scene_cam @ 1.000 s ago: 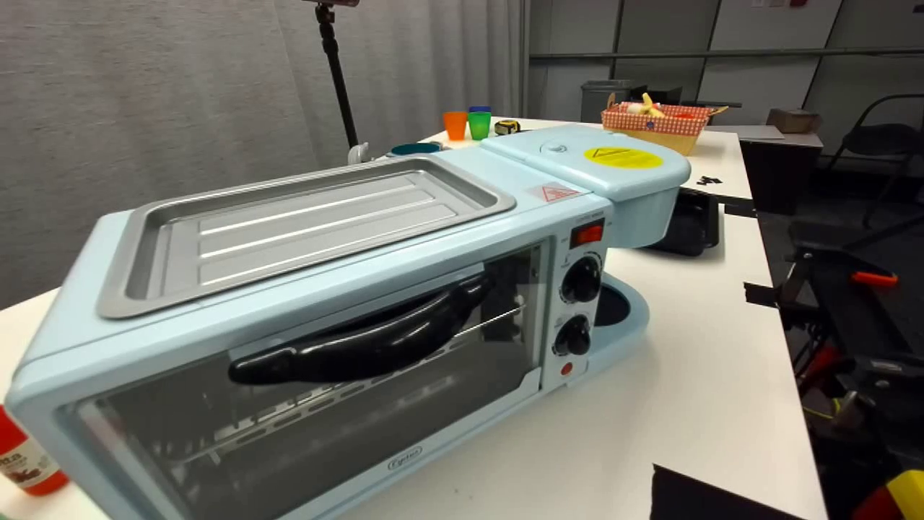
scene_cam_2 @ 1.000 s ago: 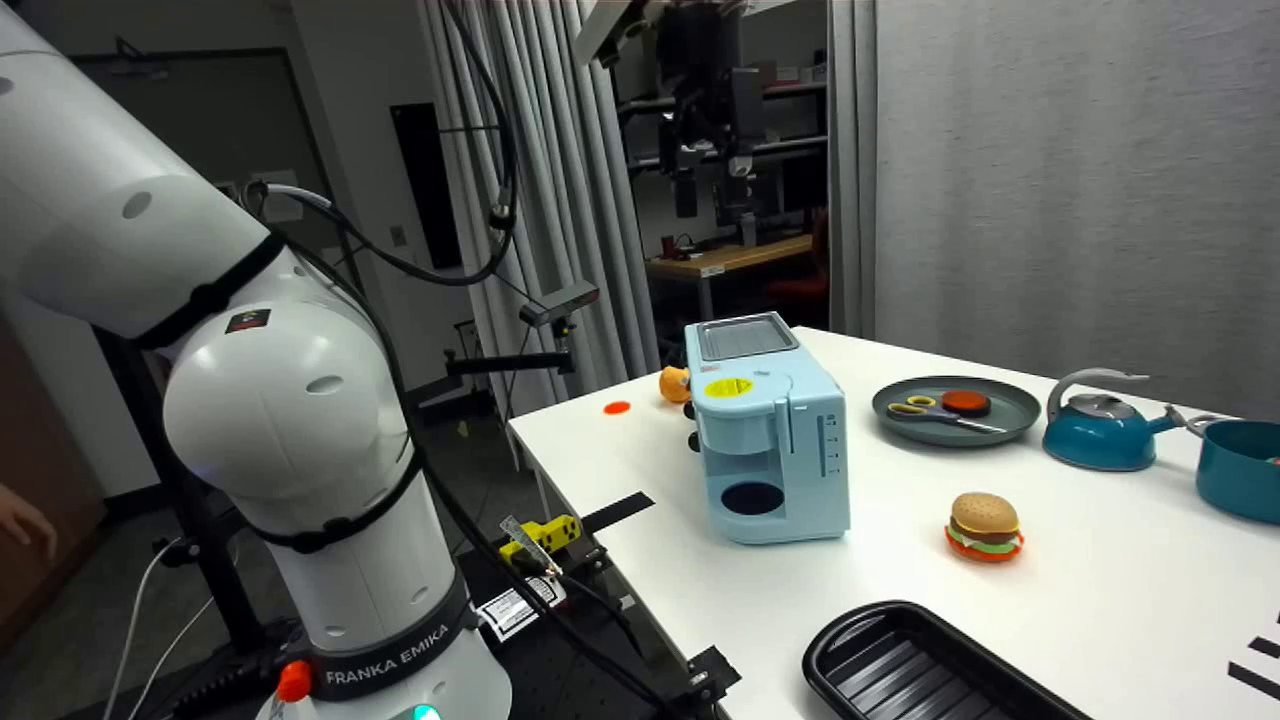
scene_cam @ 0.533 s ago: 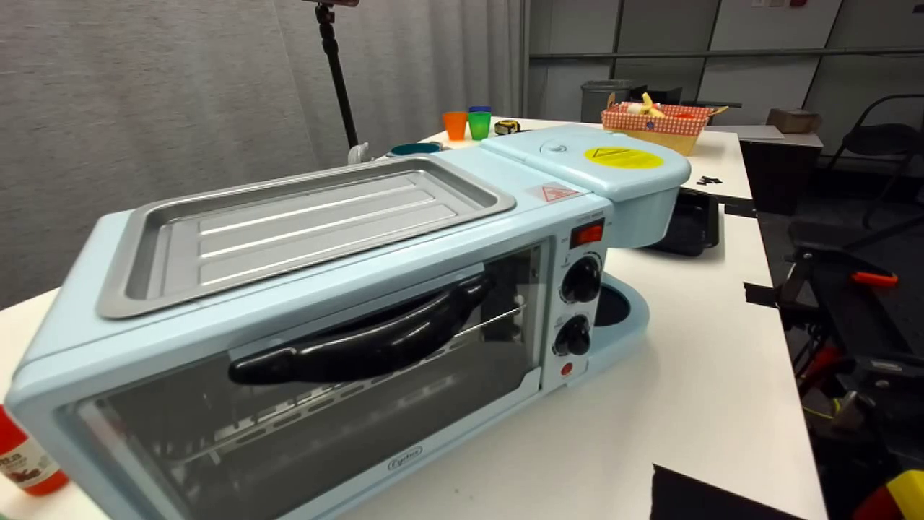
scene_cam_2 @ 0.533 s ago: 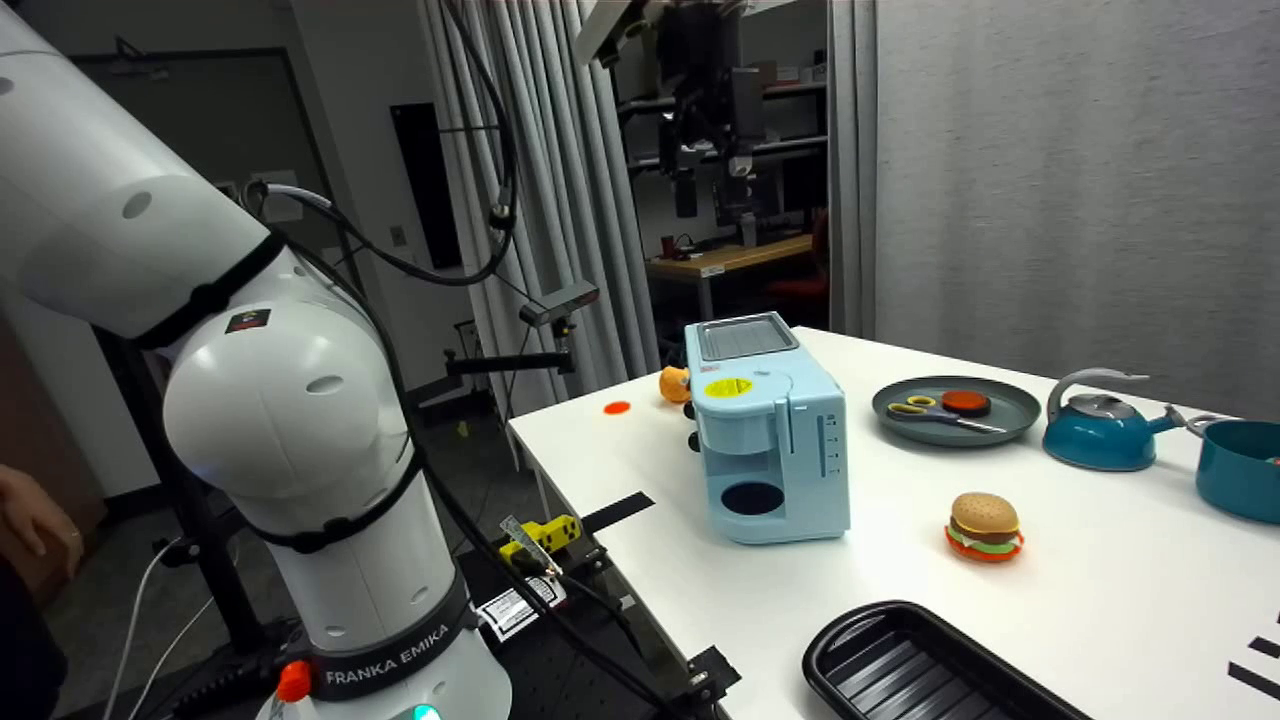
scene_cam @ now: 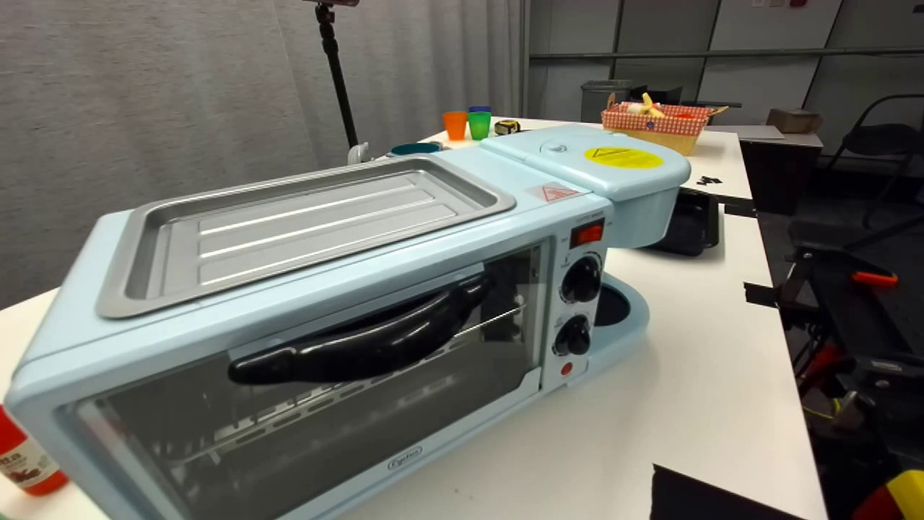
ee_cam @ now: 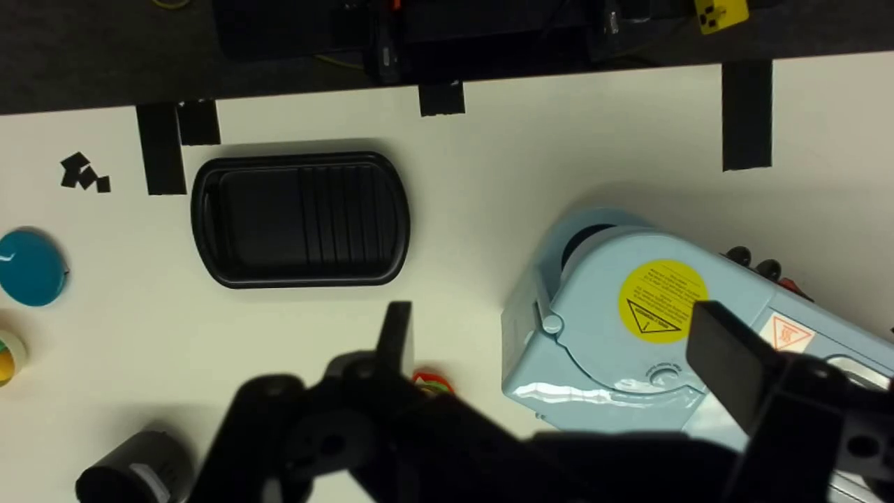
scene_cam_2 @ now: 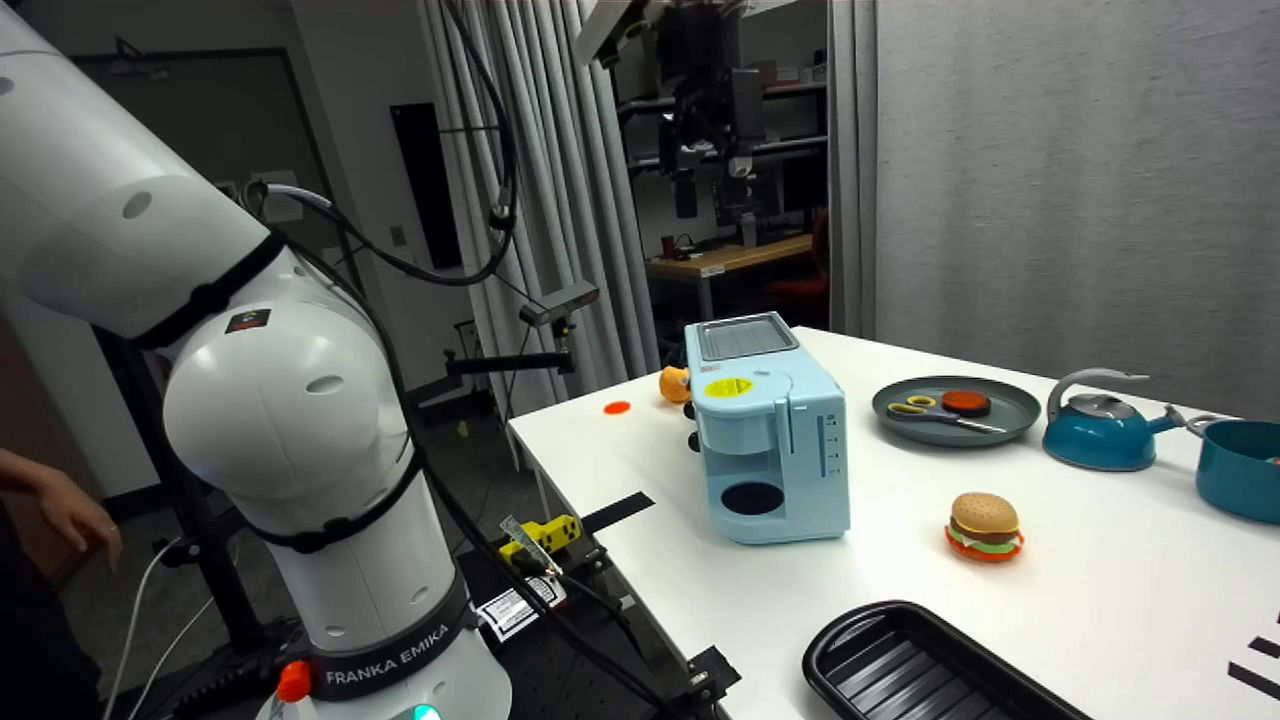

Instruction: Press the button to open the coffee marker

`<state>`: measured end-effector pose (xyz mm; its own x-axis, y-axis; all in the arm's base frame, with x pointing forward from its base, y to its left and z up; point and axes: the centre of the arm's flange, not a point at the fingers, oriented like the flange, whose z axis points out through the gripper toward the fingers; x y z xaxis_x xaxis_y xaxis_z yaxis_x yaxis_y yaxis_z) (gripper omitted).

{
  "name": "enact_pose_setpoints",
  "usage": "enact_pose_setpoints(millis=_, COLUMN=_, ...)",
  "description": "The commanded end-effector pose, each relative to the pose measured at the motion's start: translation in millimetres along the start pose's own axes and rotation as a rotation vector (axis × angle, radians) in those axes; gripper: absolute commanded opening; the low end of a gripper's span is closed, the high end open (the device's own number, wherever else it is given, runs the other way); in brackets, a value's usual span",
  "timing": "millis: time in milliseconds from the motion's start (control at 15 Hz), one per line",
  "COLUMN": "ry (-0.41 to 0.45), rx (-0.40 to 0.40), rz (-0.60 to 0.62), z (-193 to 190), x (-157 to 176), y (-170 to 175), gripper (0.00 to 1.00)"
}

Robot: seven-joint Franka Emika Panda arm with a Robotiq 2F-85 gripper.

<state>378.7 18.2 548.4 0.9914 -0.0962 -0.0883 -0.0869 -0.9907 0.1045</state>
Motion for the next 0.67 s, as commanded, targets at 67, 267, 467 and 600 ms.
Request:
enact_pose_setpoints(millis=67, ry=-0.007, rx=-0.011, rz=-0.027, z=2, x=12, y=-8, gripper=1.0)
enact_pose_setpoints(millis=267, ry=-0.018, rx=-0.008, rz=-0.05, z=9, x=24, y=-22, gripper=1.0)
enact_pose_setpoints(millis=467, ry=-0.026, rx=-0.014, rz=-0.084, z=16, x=38, y=-41, gripper=1.0)
enact_pose_setpoints(millis=600, ry=-0.022, rx=-0.02, rz=-0.106, z=20, x=48, y=-56, gripper=1.0)
